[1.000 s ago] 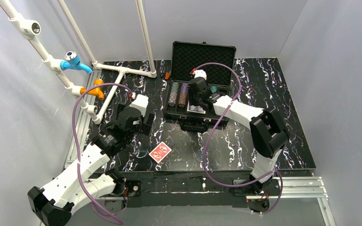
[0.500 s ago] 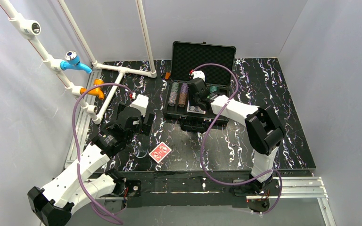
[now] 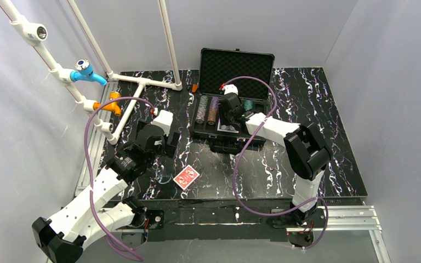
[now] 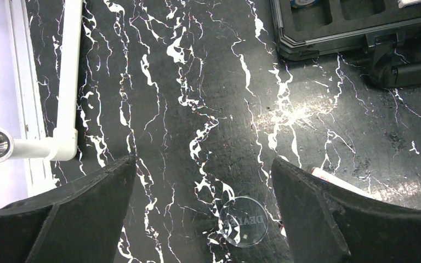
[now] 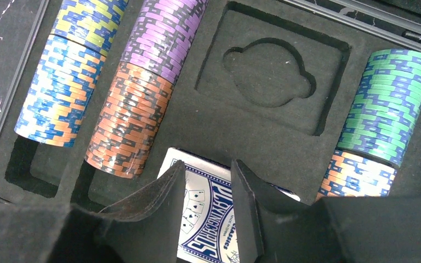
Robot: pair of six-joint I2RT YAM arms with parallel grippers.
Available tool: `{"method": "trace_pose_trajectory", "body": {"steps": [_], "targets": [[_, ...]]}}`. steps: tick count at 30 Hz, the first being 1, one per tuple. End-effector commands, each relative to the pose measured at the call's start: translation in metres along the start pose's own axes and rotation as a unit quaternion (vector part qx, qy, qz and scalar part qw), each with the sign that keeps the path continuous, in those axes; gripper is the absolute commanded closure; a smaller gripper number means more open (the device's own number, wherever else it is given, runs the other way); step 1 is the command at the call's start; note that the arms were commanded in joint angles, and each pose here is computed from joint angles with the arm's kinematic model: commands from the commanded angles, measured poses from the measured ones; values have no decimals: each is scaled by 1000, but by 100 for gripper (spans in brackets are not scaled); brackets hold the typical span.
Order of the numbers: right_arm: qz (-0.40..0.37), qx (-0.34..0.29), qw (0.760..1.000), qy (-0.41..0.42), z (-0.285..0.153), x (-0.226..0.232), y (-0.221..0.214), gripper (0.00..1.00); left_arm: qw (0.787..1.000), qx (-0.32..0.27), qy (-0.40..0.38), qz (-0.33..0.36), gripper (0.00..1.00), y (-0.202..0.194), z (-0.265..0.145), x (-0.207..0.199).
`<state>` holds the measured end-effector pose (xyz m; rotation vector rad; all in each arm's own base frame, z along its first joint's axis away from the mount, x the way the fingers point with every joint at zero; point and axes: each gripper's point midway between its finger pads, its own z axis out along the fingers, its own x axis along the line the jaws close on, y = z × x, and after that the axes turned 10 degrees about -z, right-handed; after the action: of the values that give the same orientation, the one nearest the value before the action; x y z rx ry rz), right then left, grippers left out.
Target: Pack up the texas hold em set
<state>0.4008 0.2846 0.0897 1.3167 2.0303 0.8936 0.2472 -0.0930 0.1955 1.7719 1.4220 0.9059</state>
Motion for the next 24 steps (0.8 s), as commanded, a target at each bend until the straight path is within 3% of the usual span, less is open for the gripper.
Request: {"method": "trace_pose_trajectory", "body": {"steps": [1, 7, 12, 20, 24], "targets": [[-14, 12, 1000, 25, -2, 11, -4, 55, 1000, -17, -3, -5, 7, 13, -6, 0], [-28, -19, 999, 11, -19, 3, 33, 48, 1000, -17, -2, -5, 7, 13, -6, 0], [-24, -25, 999, 14, -32, 0, 37, 49, 1000, -16, -2, -5, 8, 13, -6, 0], [9, 51, 999, 0, -28, -7, -40, 52, 1000, -18, -2, -5, 8, 14, -6, 1], [4, 75, 997, -3, -25, -7, -55, 52, 1000, -18, -1, -5, 8, 13, -7, 2]]}}
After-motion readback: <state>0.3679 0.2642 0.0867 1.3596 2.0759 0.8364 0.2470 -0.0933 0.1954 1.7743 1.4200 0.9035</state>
